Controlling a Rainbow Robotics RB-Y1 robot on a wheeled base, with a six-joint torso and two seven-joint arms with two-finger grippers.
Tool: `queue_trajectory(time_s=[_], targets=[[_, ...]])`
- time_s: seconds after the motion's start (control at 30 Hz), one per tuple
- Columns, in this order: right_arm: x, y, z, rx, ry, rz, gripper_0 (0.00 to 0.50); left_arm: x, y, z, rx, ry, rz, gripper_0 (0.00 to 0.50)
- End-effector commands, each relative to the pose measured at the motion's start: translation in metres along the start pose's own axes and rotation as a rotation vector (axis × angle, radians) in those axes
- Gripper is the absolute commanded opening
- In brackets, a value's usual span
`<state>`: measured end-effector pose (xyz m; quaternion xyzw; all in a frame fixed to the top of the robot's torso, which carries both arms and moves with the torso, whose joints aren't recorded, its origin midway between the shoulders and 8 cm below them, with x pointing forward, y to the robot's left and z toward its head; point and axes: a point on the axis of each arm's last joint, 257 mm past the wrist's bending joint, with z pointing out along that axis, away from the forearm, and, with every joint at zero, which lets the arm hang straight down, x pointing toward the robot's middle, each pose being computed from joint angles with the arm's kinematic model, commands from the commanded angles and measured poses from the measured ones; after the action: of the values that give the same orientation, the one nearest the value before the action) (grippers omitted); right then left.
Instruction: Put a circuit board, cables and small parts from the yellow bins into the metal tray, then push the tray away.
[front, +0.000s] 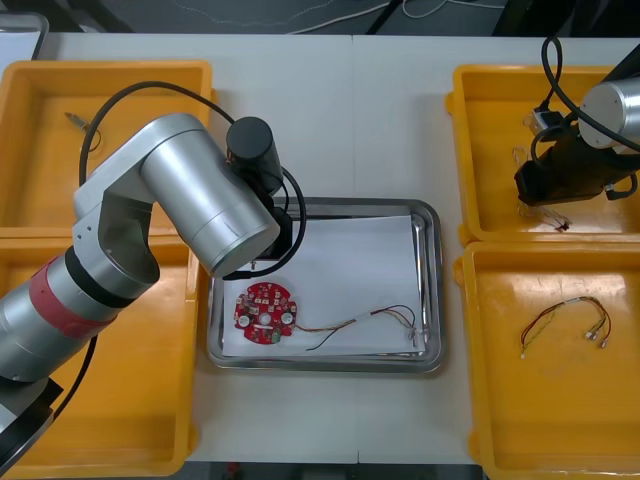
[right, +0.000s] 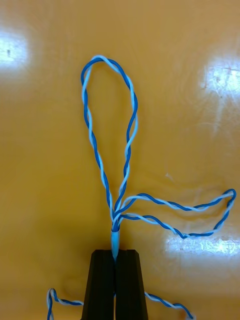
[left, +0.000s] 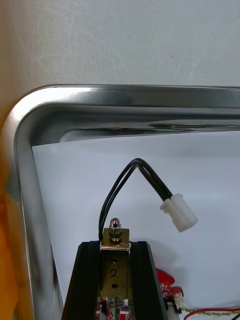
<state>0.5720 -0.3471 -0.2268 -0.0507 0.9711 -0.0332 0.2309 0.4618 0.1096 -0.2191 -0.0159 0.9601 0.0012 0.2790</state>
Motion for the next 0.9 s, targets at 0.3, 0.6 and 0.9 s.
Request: queue_trajectory(time_s=[0.3,0.6,0.9], targets=[[-0.040,-0.012,-0.069,-0.006,-0.096,-0.019,0.000,0.017,-0.015,0.012,0.046,-0.029,-0.002,0.000],[-0.039,-0.025,-0.102,-0.028,-0.100,0.005,0.000,0.014,-0.011,0.028,0.036,-0.031,0.005,0.000],[-0.025,-0.039,-0.136,-0.023,-0.068,0.012,0.000,0.006,-0.004,0.035,0.013,-0.045,0.000,0.000]])
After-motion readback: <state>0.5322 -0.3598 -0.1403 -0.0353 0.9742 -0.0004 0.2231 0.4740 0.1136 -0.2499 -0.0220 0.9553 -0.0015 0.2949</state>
